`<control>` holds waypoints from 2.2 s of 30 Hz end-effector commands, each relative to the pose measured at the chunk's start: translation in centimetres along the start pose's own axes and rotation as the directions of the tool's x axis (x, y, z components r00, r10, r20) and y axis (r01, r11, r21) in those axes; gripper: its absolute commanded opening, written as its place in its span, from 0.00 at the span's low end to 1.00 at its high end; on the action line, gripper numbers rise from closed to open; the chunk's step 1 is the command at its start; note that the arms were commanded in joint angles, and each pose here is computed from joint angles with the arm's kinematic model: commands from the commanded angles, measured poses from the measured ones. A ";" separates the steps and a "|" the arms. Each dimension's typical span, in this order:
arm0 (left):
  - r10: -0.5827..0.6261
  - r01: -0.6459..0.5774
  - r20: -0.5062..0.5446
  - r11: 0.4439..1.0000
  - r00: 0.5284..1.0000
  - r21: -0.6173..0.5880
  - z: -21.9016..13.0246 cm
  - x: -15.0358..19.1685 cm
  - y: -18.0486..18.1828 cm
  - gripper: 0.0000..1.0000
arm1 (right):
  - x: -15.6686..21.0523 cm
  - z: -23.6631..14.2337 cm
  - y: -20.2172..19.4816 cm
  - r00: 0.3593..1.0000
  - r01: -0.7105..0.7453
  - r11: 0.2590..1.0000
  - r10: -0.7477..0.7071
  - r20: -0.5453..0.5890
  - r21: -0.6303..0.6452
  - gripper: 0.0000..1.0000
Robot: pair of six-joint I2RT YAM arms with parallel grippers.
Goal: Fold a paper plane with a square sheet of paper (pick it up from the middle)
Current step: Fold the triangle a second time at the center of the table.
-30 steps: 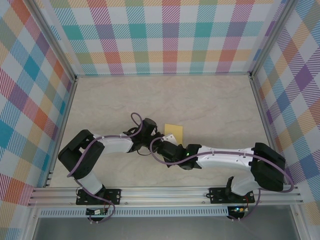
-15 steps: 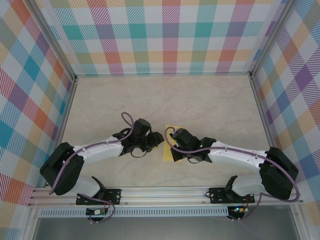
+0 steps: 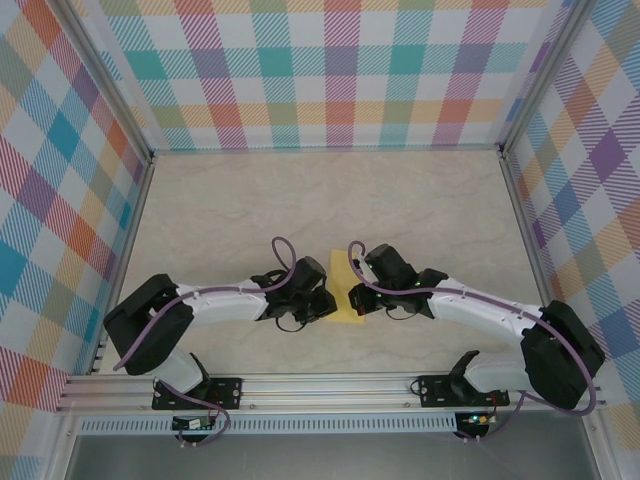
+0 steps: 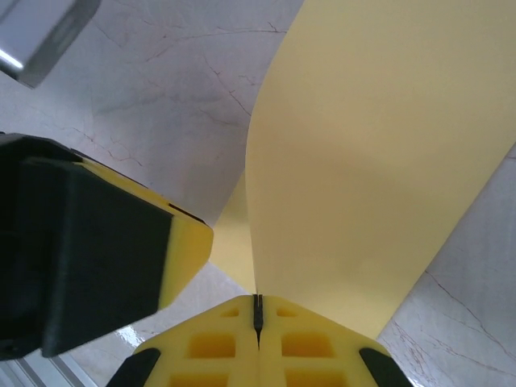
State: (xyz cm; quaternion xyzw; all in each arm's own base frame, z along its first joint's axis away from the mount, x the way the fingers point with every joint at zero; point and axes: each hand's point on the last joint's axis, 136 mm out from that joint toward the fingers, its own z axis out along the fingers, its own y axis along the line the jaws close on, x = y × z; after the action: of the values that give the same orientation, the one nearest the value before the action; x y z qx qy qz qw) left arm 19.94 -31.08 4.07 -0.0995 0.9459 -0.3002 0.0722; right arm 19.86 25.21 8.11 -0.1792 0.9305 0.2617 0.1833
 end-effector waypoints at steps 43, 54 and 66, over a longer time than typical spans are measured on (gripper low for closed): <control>0.101 -0.060 0.106 0.941 0.989 -0.333 -1.0 -2.1 5.1 0.19 | -0.8 4.4 -1.2 0.988 -0.046 0.995 0.059 -0.144 0.091 0.02; 0.097 -0.061 0.099 0.946 0.990 -0.318 -0.7 -1.9 4.9 0.19 | -0.7 4.8 -2.3 0.985 -0.051 0.986 0.076 -0.157 0.157 0.02; 0.090 -0.059 0.085 0.947 0.992 -0.316 -0.3 -1.6 5.1 0.20 | 0.1 5.4 -2.9 0.979 -0.065 0.983 0.097 -0.180 0.174 0.02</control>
State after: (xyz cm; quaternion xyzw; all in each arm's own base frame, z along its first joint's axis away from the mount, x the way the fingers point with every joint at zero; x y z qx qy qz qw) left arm 21.25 -26.82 1.99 -0.0926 0.9767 -0.1492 0.1230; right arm 22.15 26.21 2.87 -0.1556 0.9655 0.1814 0.1034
